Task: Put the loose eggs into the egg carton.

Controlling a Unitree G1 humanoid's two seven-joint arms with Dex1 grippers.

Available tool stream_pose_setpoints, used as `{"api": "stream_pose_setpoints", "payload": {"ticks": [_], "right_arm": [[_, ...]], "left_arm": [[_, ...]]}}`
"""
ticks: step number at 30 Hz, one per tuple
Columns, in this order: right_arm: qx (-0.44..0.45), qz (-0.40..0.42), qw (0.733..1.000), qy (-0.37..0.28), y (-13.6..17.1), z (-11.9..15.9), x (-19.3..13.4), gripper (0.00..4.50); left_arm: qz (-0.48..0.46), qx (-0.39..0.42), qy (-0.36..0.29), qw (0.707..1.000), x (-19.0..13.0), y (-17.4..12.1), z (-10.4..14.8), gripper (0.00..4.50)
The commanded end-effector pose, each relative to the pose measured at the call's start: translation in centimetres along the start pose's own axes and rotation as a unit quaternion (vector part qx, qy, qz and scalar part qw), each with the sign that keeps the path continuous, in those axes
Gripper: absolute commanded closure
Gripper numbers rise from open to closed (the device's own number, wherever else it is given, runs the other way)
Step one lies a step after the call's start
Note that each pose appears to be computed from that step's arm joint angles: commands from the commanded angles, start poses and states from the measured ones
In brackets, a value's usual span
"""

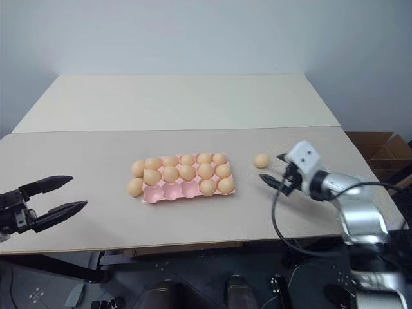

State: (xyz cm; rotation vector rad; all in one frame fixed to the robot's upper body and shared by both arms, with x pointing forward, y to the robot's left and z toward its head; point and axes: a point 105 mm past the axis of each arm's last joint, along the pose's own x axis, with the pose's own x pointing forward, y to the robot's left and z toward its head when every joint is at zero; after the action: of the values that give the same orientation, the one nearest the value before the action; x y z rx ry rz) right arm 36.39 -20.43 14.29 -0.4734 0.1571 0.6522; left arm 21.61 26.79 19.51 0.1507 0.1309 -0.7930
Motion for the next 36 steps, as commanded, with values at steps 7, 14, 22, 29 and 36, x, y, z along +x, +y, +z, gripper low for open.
{"api": "stream_pose_setpoints", "payload": {"ticks": [7, 14, 22, 29, 36], "right_arm": [[-0.004, -0.081, 0.995, 0.05, -3.2, -1.5, 5.4, 0.19], [0.006, -0.071, 0.997, 0.022, -2.9, 0.0, 5.6, 1.88], [-0.032, 0.037, 0.994, -0.099, 6.8, 9.5, 5.6, 1.88], [-0.036, 0.103, 0.988, -0.105, 14.5, 11.2, 7.2, 1.88], [-0.053, 0.127, 0.987, -0.086, 17.0, 10.6, 8.0, 1.01]], "left_arm": [[-0.002, 0.021, -0.008, 1.0, 0.1, -0.6, 1.1, 0.0], [0.009, 0.026, -0.006, 1.0, -0.3, -0.8, 1.2, 0.0], [-0.003, 0.025, -0.016, 1.0, 0.2, -1.2, 1.5, 0.0], [-0.012, 0.022, -0.012, 1.0, 0.6, -1.1, 1.5, 0.0], [-0.012, 0.023, -0.011, 1.0, 0.8, -0.9, 1.5, 0.0]]}}
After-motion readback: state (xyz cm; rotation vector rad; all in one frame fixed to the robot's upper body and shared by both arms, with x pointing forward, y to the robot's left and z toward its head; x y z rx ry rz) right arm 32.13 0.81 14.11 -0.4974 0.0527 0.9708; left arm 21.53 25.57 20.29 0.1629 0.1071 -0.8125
